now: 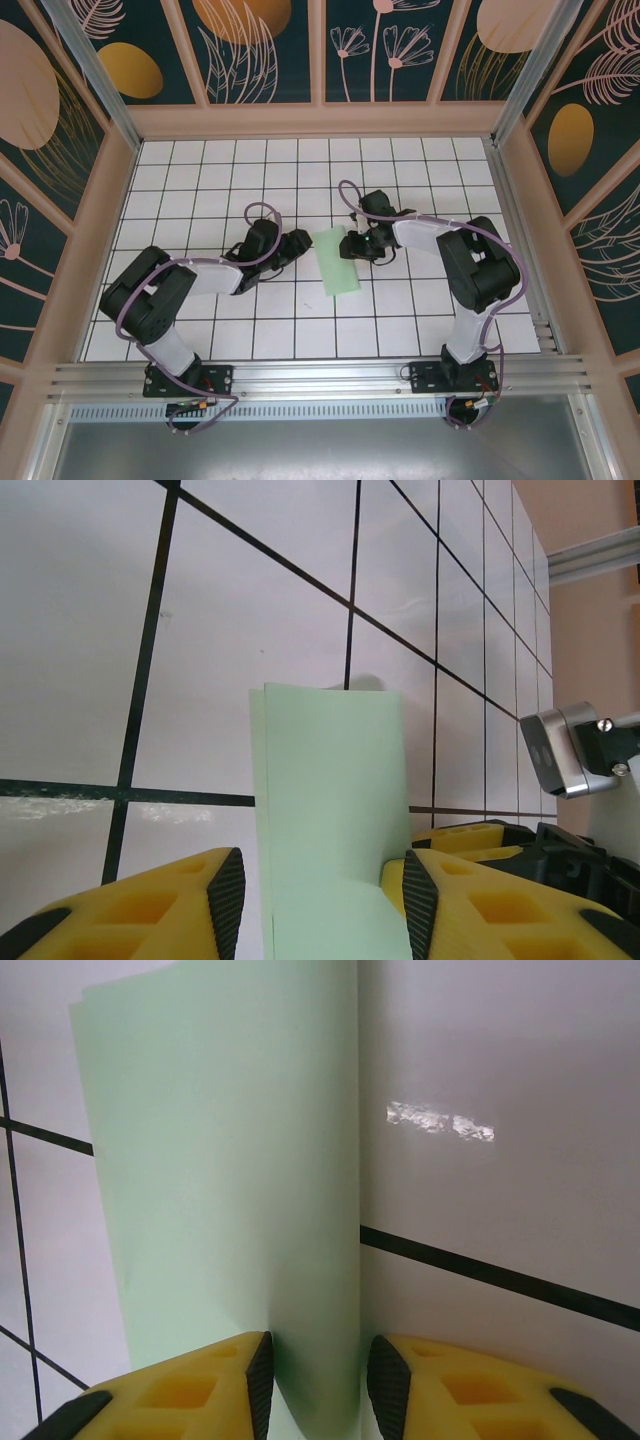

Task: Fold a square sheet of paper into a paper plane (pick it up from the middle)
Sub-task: Hold the square sheet of paper at the center of the table.

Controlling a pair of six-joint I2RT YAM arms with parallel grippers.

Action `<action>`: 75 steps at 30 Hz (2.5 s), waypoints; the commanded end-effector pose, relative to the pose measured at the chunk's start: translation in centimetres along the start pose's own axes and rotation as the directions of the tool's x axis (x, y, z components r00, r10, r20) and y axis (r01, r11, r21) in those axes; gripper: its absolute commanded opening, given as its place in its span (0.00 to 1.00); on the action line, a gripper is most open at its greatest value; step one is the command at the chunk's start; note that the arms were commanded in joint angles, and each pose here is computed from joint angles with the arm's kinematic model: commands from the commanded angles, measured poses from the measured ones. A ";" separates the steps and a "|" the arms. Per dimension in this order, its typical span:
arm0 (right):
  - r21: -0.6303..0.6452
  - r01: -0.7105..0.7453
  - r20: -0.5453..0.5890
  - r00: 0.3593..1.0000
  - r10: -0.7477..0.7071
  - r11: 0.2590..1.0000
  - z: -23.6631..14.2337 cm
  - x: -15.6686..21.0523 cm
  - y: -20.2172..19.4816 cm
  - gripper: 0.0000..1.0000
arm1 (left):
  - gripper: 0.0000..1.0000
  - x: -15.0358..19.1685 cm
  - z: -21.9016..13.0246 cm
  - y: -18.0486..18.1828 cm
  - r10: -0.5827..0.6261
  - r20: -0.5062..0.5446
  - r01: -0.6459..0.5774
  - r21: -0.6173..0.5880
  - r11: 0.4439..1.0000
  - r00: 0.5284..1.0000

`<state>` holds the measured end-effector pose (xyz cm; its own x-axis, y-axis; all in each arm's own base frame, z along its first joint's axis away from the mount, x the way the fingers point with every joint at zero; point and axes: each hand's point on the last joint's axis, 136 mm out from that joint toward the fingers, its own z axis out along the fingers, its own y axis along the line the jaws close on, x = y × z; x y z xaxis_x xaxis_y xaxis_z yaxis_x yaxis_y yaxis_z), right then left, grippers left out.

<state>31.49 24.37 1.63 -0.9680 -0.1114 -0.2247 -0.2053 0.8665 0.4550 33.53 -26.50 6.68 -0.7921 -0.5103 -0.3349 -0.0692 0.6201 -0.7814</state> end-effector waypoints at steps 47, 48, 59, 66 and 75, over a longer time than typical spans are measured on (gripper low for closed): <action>0.199 0.046 -0.135 0.991 -0.019 0.979 4.7 3.6 -4.8 0.41 | 0.39 3.2 2.6 -2.1 0.061 -0.166 -0.043 0.110 0.993 0.984; 0.200 0.045 -0.136 0.991 -0.018 0.979 4.7 3.6 -4.8 0.41 | 0.38 3.3 2.7 -2.1 0.059 -0.172 -0.041 0.108 0.993 0.983; 0.207 0.042 -0.140 0.990 -0.013 0.977 5.0 3.8 -5.1 0.41 | 0.22 4.7 4.4 -0.5 0.052 -0.241 -0.055 -0.006 0.998 0.969; 0.212 0.039 -0.146 0.989 -0.008 0.977 5.1 4.0 -5.3 0.40 | 0.18 5.2 4.9 -0.1 0.057 -0.267 -0.068 -0.030 0.997 0.962; 0.213 0.033 -0.147 0.989 -0.002 0.976 5.3 4.0 -5.3 0.40 | 0.18 5.5 5.0 -0.4 0.060 -0.285 -0.066 -0.011 0.998 0.957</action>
<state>31.41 24.45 0.88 -0.9646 -0.1686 -0.2029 -0.2383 0.8869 0.3958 32.62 -31.91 2.78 -0.9220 -0.3149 -0.2254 -0.0400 0.6563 -0.7534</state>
